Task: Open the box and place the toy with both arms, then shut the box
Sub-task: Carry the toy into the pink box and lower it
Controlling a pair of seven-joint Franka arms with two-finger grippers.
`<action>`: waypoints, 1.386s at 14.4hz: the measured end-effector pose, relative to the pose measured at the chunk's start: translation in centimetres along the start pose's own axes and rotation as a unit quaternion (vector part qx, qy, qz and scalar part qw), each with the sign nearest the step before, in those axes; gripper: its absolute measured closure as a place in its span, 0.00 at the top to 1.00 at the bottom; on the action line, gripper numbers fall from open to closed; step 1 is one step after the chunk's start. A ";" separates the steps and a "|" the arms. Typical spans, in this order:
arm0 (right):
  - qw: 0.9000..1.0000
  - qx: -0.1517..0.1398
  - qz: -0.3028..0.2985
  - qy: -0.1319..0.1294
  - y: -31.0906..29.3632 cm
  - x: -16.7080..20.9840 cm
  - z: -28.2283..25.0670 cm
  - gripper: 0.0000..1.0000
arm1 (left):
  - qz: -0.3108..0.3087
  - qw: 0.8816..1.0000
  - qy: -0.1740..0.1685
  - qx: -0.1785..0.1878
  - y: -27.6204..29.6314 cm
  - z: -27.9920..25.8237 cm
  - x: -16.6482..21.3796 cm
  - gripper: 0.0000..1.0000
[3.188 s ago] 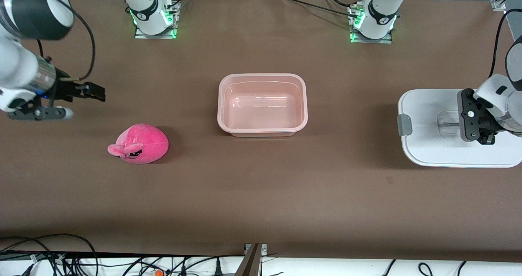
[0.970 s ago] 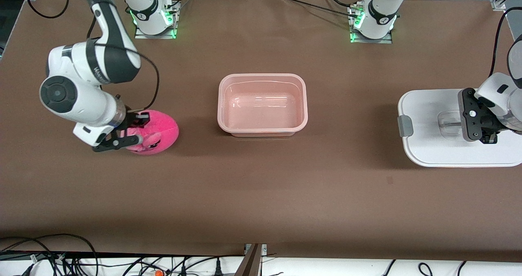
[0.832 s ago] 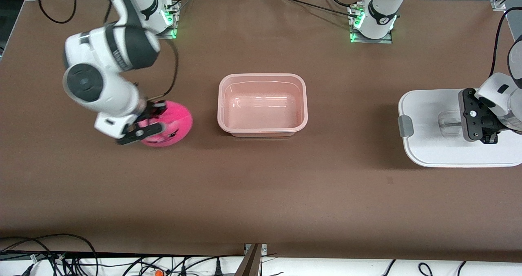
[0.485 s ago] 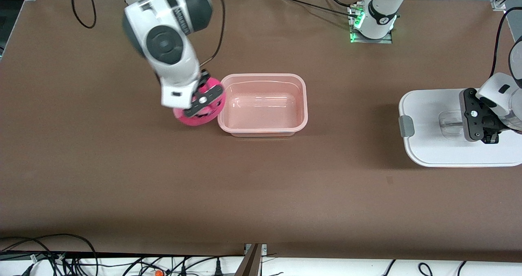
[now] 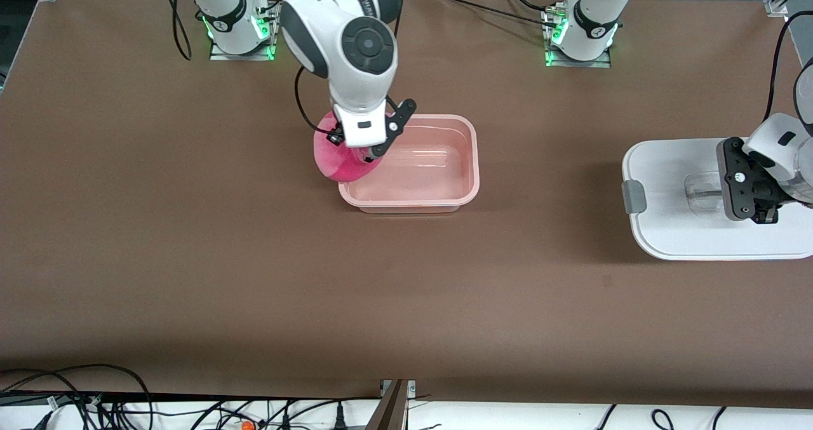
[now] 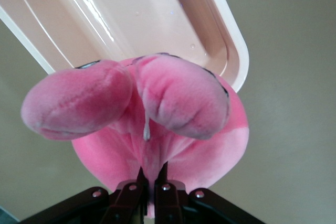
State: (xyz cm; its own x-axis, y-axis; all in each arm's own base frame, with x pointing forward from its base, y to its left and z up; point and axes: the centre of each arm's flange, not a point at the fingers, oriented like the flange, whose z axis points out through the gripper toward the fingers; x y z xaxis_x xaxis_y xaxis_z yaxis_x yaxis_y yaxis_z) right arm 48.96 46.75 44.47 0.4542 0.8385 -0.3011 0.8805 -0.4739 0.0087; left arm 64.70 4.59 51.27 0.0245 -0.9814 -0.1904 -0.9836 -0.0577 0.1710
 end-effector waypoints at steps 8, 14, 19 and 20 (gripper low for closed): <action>0.996 -0.050 -0.063 -0.023 -4.1 3.7 1.4 0.07 | -0.001 1.000 0.000 0.000 0.0 0.0 -0.1 0.07; 0.995 -0.062 -0.077 -0.023 -4.0 6.2 4.6 0.07 | -0.001 1.000 0.000 0.000 0.0 0.0 -0.1 0.07; 0.993 -0.079 -0.088 -0.022 -4.5 8.3 7.5 0.07 | -0.001 1.000 0.000 0.000 0.0 0.0 -0.1 0.07; 0.993 -0.080 -0.086 -0.021 -4.3 8.4 7.7 0.07 | -0.001 1.000 0.000 0.000 0.0 0.0 -0.1 0.07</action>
State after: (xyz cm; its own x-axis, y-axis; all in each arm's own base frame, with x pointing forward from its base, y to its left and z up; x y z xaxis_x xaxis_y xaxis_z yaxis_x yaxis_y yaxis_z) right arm 47.98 53.73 34.54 0.2919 0.8895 -0.3516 0.9564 -0.2728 0.1038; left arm 64.69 4.69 51.27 0.0261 -0.9814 -0.1904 -0.9834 -0.0594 0.1714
